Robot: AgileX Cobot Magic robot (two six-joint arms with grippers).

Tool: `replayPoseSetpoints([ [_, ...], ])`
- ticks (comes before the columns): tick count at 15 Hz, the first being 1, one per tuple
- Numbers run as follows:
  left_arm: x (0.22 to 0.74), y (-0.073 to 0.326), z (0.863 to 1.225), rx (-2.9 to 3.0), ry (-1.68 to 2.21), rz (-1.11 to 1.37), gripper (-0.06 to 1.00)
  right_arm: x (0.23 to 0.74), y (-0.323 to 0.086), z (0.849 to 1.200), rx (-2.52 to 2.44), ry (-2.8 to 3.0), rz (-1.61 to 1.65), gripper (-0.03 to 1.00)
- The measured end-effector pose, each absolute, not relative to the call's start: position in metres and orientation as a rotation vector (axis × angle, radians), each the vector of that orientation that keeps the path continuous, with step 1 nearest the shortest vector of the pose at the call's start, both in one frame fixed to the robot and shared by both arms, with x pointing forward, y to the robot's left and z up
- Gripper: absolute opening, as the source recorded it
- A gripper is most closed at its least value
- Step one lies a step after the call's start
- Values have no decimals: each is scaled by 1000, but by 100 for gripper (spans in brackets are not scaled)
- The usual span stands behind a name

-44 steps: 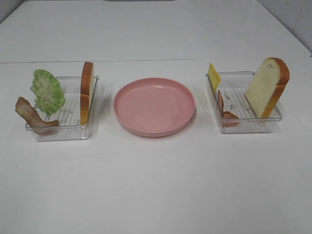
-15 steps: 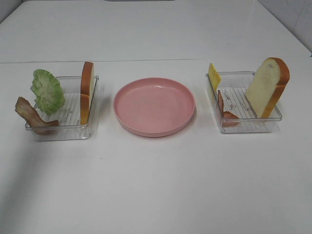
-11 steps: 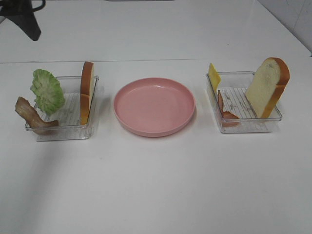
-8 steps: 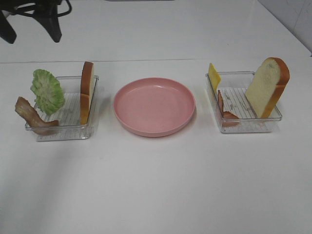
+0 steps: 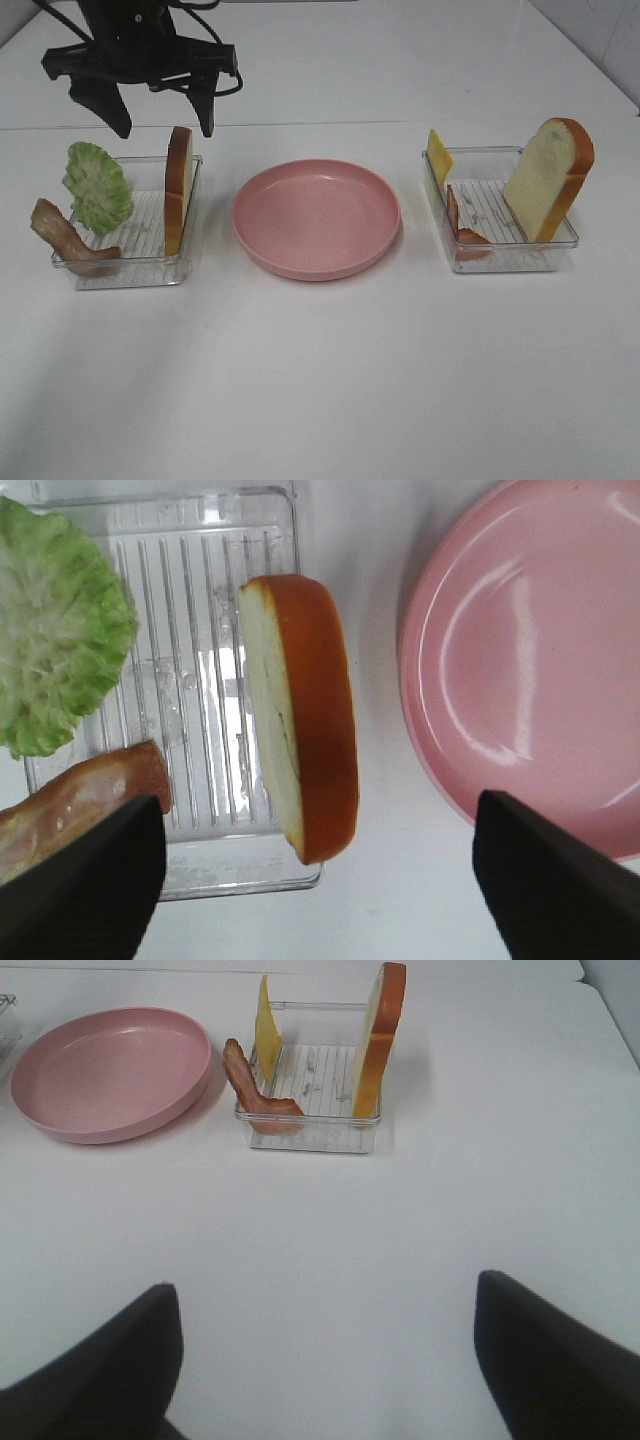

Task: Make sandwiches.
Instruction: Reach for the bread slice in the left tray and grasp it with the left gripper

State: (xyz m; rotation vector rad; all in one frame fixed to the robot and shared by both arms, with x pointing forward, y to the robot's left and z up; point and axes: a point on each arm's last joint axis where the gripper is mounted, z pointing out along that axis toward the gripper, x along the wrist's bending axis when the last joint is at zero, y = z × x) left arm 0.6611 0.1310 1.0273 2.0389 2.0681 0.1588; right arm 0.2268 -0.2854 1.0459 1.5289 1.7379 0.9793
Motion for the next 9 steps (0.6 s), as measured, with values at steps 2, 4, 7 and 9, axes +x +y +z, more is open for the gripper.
replayPoseSetpoints([
  [2, 665, 130, 1010, 2066, 2094, 143, 79, 227, -285, 1046, 1529, 1738, 980, 76],
  [4, 668, 129, 999, 2088, 2110, 141, 77, 227, -285, 1046, 1529, 1738, 980, 76],
  [7, 674, 129, 983, 2104, 2119, 154, 70, 227, -285, 1046, 1530, 1741, 989, 76],
  [9, 678, 127, 978, 2092, 2105, 170, 63, 227, -284, 1046, 1530, 1741, 992, 76],
])
